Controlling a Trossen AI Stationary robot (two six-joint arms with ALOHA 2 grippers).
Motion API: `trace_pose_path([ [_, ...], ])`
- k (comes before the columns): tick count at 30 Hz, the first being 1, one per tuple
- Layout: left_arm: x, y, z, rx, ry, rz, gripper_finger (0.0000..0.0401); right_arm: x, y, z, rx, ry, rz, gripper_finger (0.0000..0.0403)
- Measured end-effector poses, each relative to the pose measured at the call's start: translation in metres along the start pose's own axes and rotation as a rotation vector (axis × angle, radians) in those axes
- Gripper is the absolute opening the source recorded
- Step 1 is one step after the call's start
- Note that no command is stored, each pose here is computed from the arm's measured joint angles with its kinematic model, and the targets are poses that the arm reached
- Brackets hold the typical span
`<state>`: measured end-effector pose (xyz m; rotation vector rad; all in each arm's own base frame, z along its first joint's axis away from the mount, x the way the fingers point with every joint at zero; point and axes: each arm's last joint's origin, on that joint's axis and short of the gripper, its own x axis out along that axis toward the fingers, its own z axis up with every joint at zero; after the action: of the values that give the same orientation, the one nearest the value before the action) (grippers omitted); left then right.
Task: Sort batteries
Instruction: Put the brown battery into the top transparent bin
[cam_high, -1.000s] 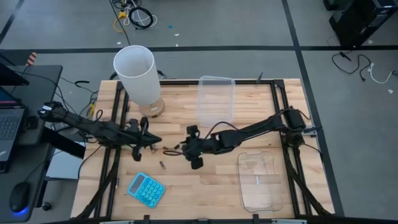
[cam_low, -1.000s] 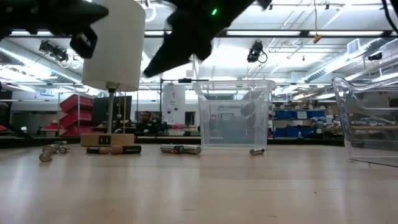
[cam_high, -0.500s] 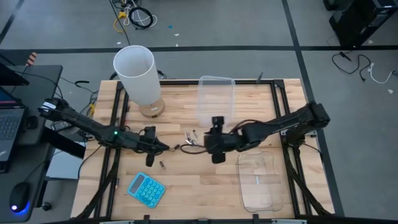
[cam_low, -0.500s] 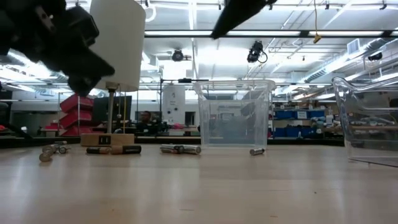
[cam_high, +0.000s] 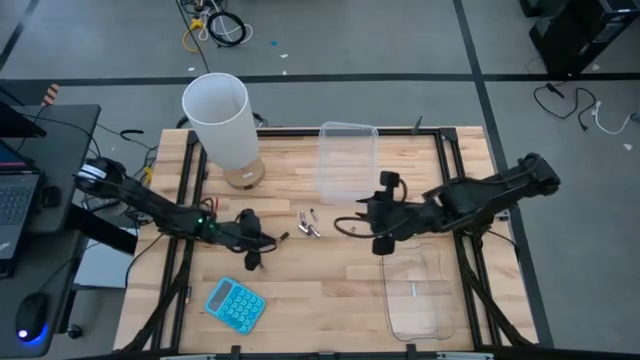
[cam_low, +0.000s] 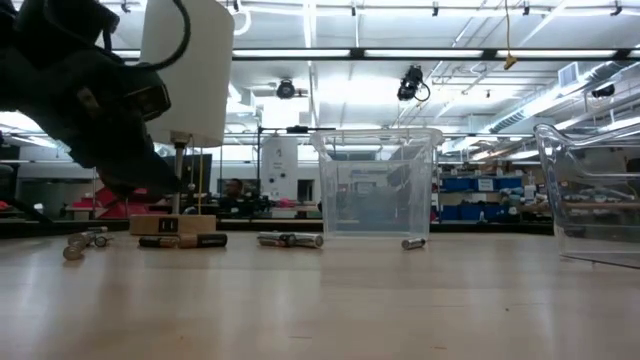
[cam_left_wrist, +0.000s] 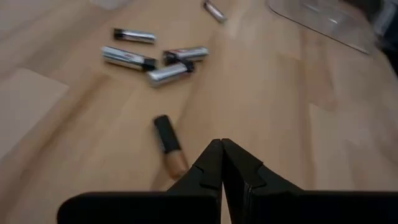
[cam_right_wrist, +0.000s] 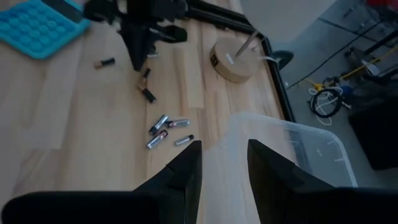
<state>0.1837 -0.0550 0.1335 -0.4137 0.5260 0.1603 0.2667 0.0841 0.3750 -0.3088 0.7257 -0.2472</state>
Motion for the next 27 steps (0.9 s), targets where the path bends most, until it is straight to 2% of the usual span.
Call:
trace_pose_path([
  [4, 0.007, -0.003, 0.003, 0.01, -0.006, 0.052, 0.001, -0.016, -0.009, -0.006, 0.006, 0.003, 0.006, 0.0115],
  [9, 0.021, -0.009, 0.005, 0.121, -0.001, 0.125, 0.001, -0.029, -0.018, -0.013, 0.044, 0.018, 0.004, 0.0115],
  [14, 0.034, -0.021, 0.013, 0.203, 0.015, 0.108, 0.001, -0.033, -0.021, -0.016, 0.057, 0.028, 0.003, 0.0115],
  [17, 0.037, -0.021, 0.011, 0.23, 0.082, 0.121, 0.0014, -0.033, -0.021, -0.018, 0.05, 0.044, 0.001, 0.0115],
  [22, 0.039, -0.017, 0.003, 0.223, 0.156, 0.162, 0.0055, -0.033, -0.021, -0.019, 0.042, 0.056, 0.0, 0.0115],
  [27, 0.04, -0.016, 0.003, 0.218, 0.145, 0.177, 0.0119, -0.033, -0.021, -0.019, 0.045, 0.056, 0.0, 0.0115],
])
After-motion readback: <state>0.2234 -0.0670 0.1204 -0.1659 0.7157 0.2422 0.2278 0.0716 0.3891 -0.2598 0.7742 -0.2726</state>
